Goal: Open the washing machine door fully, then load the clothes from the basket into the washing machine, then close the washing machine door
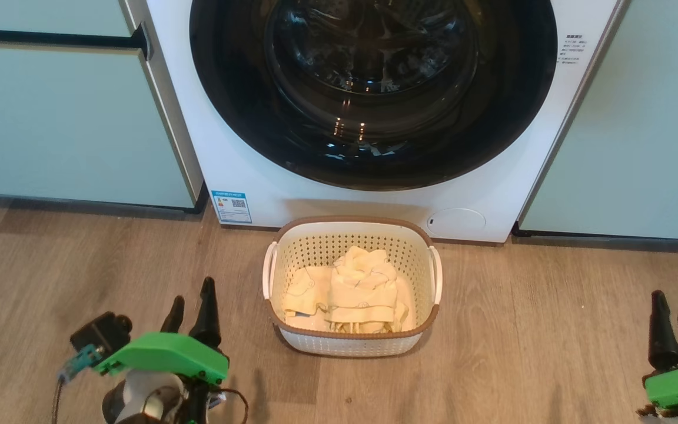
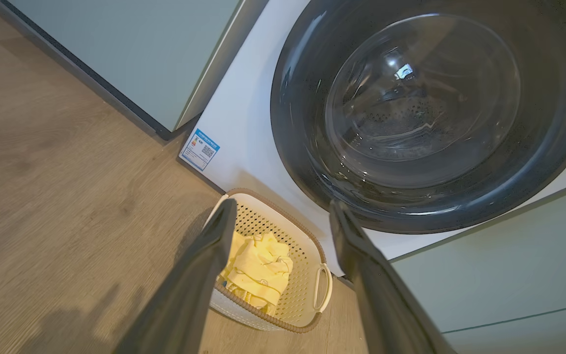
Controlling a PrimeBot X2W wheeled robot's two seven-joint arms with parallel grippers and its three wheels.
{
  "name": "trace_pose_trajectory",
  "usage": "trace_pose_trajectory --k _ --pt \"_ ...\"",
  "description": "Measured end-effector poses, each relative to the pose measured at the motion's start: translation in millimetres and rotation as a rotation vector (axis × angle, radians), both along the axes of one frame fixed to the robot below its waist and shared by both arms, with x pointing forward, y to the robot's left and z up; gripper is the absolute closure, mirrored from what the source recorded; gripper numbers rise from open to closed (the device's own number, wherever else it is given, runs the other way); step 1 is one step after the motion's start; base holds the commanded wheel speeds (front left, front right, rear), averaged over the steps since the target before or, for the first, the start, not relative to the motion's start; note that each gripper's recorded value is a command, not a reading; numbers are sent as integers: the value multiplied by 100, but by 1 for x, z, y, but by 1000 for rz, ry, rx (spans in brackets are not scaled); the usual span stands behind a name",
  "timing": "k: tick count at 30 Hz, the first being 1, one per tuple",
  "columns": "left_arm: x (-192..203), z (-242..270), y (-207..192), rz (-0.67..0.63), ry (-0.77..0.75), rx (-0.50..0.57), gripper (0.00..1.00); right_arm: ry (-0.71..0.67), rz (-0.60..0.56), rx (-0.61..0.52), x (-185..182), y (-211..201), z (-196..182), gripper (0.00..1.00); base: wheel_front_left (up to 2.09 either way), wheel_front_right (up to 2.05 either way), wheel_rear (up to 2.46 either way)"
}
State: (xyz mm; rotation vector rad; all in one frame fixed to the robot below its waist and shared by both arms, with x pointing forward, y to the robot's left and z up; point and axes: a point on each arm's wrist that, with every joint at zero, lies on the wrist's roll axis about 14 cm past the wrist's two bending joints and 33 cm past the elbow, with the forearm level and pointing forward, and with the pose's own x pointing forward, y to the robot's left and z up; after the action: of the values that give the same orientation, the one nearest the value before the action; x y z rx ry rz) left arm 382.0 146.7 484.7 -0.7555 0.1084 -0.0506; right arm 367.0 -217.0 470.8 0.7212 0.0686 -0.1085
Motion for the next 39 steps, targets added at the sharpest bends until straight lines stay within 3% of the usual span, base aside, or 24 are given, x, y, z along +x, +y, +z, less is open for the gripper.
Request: trace_pose_trajectory --k 39 --pt "9 26 -34 -118 -195 447 0 -46 97 -499 12 7 18 0 0 0 0"
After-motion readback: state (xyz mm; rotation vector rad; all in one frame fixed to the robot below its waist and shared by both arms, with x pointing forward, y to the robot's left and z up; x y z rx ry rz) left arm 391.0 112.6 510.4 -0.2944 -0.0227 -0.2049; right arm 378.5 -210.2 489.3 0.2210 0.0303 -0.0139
